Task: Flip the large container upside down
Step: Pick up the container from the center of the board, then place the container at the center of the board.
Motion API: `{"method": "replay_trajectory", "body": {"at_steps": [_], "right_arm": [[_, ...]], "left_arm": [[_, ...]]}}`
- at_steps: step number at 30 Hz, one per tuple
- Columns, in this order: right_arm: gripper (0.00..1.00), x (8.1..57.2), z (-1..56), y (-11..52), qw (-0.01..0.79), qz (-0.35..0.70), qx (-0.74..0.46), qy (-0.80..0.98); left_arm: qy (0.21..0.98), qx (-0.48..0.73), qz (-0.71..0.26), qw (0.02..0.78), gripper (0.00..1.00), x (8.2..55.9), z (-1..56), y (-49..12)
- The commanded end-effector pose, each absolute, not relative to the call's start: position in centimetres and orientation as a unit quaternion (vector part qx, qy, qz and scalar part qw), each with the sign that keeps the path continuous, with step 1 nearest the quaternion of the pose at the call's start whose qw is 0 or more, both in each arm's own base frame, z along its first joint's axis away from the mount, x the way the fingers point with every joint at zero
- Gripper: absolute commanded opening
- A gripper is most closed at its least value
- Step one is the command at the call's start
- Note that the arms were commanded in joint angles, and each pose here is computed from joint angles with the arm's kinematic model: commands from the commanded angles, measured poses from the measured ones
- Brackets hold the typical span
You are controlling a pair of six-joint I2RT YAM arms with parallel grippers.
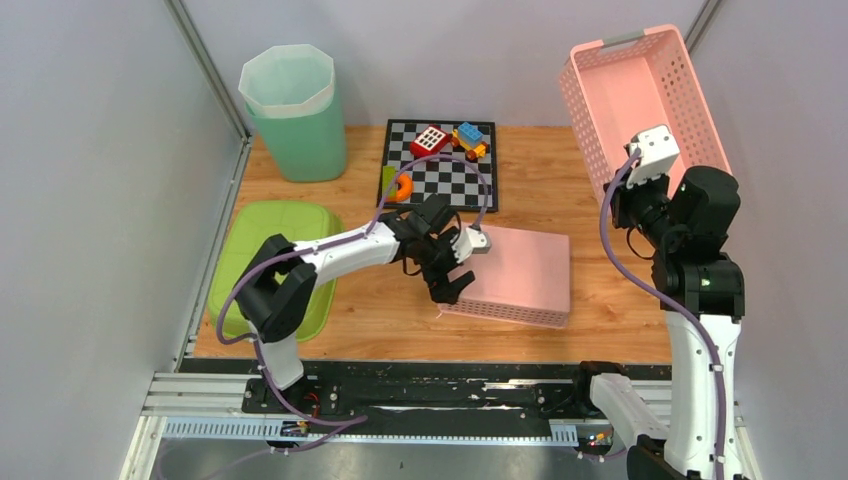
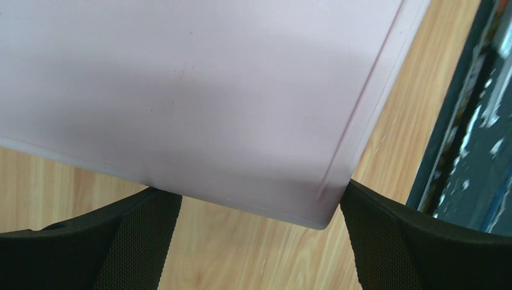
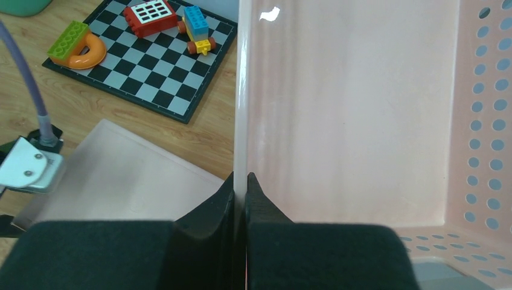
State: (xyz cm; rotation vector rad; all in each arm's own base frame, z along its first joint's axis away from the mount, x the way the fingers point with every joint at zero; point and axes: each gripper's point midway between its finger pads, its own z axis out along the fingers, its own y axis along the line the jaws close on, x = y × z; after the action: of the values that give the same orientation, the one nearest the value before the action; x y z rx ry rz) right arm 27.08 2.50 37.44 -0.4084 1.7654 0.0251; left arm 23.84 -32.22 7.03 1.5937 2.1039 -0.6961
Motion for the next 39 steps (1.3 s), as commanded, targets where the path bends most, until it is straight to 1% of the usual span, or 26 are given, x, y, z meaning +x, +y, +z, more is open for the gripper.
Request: {"method": "replay_trajectory", "body": {"at_steps": [1,4,7,11,14,17,19,24,26,31,36,39], "right_arm": [[0.02,26.2,40.5,2.5,0.643,-0.005,-0.196,0.74],[0.02,26.1,40.7,2.7,0.643,0.001,-0.199,0.739],[0.02,26.0,40.5,2.9,0.641,0.004,-0.203,0.74],[0.02,25.9,40.0,3.0,0.636,0.003,-0.216,0.741],[0.02,25.6,39.7,3.8,0.633,0.019,-0.235,0.737],[0.02,25.2,39.2,5.5,0.627,0.059,-0.266,0.73],[0.02,25.0,38.6,6.9,0.619,0.098,-0.288,0.724],[0.02,25.3,36.8,10.1,0.592,0.181,-0.332,0.712],[0.02,25.1,35.7,12.4,0.573,0.206,-0.373,0.701],[0.02,24.3,32.7,17.6,0.523,0.2,-0.482,0.674],[0.02,23.1,29.5,22.6,0.465,0.209,-0.565,0.649],[0.02,22.5,27.3,25.4,0.431,0.209,-0.601,0.64]], "left_arm": [[0.744,0.558,-0.316,0.189,1.0,22.3,7.8,-37.7],[0.737,0.556,-0.342,0.176,1.0,21.7,8.0,-40.7],[0.739,0.539,-0.361,0.181,1.0,22.6,9.5,-42.7],[0.728,0.519,-0.382,0.233,1.0,24.9,14.0,-42.6],[0.71,0.519,-0.387,0.279,1.0,25.8,18.4,-40.6],[0.695,0.529,-0.36,0.328,1.0,26.4,22.1,-37.0],[0.703,0.517,-0.331,0.359,1.0,27.2,23.7,-33.8],[0.738,0.44,-0.248,0.448,1.0,29.8,27.5,-24.9],[0.753,0.402,-0.221,0.473,1.0,30.4,28.7,-21.4],[0.789,0.287,-0.188,0.51,1.0,31.6,29.8,-13.4],[0.803,0.198,-0.146,0.543,1.0,31.9,30.3,-5.8],[0.801,0.151,-0.137,0.562,1.0,31.7,30.5,-2.1]]}}
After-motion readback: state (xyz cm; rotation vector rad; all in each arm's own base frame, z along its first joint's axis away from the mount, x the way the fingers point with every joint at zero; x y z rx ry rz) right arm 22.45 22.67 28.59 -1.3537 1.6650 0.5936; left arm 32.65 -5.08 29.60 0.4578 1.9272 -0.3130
